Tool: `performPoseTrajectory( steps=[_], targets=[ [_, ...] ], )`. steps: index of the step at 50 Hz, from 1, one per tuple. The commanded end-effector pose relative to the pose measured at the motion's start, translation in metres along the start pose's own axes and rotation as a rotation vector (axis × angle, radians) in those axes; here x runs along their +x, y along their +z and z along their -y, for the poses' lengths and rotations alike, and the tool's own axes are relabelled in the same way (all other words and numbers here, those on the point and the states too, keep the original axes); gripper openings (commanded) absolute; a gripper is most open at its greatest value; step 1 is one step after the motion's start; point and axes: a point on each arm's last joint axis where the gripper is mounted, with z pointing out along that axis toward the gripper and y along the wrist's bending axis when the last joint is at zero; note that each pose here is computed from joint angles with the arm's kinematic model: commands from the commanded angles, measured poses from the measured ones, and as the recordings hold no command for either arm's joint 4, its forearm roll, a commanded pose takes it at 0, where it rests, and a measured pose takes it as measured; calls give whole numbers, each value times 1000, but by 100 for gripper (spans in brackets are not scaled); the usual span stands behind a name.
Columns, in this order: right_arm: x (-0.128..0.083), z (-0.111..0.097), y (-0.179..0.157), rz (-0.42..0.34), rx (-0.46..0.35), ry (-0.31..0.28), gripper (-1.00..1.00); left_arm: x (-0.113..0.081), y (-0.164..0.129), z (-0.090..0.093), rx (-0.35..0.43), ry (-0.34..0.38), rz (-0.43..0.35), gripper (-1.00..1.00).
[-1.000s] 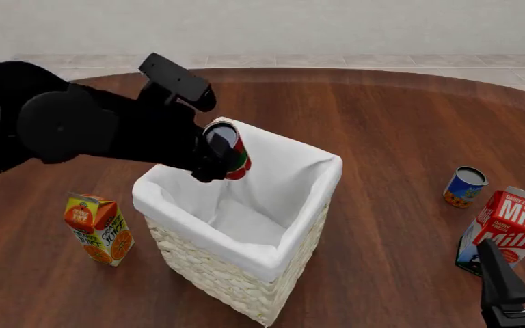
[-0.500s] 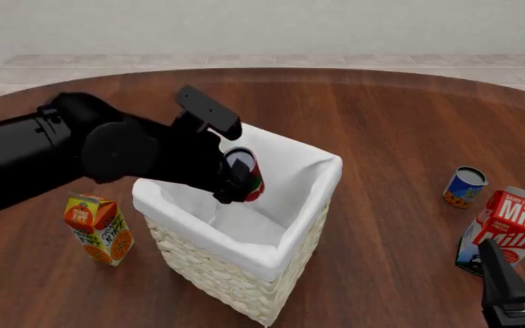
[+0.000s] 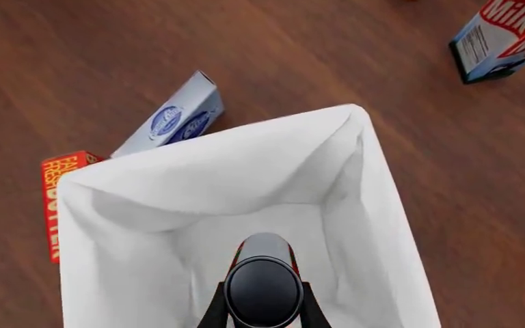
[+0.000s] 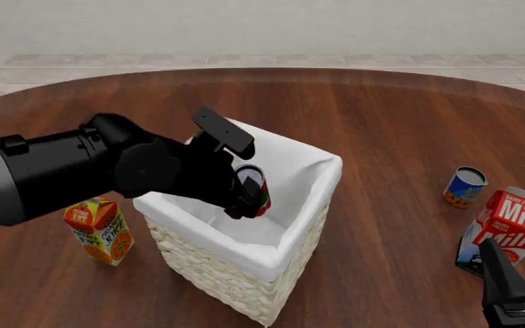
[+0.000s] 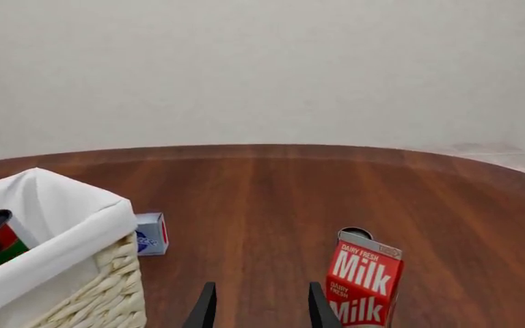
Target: Pick up the alphabet soup and the tomato sauce, and put them in the basket.
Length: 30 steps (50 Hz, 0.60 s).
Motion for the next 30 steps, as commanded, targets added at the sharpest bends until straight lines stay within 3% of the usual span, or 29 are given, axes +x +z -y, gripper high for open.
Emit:
performPoseTrajectory(
  steps=[1,6,7,30],
  targets=[
    [0,0,0,1,0,0,100,3,7,3,7,17,-8,-100],
    [0,0,0,1,0,0,100,3,9,4,8,6,-14,-100],
    [0,0,0,1,0,0,100,2,9,2,5,6,-14,100],
    [0,0,0,3,0,-1,100,1,7,1,2,7,-5,100]
  ],
)
